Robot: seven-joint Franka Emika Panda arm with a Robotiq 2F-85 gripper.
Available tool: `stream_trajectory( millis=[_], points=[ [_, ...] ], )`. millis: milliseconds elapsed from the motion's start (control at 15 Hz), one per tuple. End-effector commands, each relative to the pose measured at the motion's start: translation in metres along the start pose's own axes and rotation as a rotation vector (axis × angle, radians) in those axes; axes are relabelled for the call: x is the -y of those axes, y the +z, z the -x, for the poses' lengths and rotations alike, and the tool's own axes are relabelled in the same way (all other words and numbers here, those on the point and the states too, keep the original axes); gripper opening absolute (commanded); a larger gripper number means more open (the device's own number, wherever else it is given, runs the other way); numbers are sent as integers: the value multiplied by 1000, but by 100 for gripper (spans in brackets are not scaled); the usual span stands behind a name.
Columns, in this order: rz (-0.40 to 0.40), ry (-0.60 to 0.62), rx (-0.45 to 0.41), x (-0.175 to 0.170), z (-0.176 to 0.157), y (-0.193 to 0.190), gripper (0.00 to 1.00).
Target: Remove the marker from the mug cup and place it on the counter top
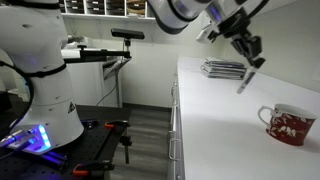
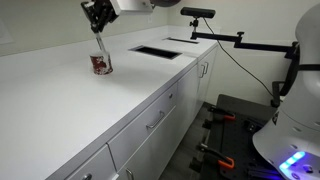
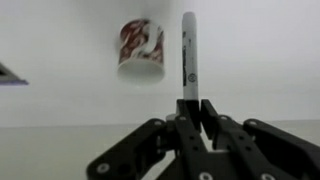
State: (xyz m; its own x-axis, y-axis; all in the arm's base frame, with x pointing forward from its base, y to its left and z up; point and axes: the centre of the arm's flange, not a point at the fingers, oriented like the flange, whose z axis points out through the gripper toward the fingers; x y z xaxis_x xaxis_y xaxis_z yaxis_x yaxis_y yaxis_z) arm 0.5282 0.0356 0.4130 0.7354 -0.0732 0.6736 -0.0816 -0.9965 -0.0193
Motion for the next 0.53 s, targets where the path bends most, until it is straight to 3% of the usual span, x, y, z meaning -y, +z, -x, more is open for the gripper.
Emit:
stream_trajectory(
  millis=[0,267,467],
  points=[
    [-143,26,150,7,14,-4,5],
    [-282,123,306,32,37,0,5],
    [-385,266,396,0,11,9,5]
  ],
)
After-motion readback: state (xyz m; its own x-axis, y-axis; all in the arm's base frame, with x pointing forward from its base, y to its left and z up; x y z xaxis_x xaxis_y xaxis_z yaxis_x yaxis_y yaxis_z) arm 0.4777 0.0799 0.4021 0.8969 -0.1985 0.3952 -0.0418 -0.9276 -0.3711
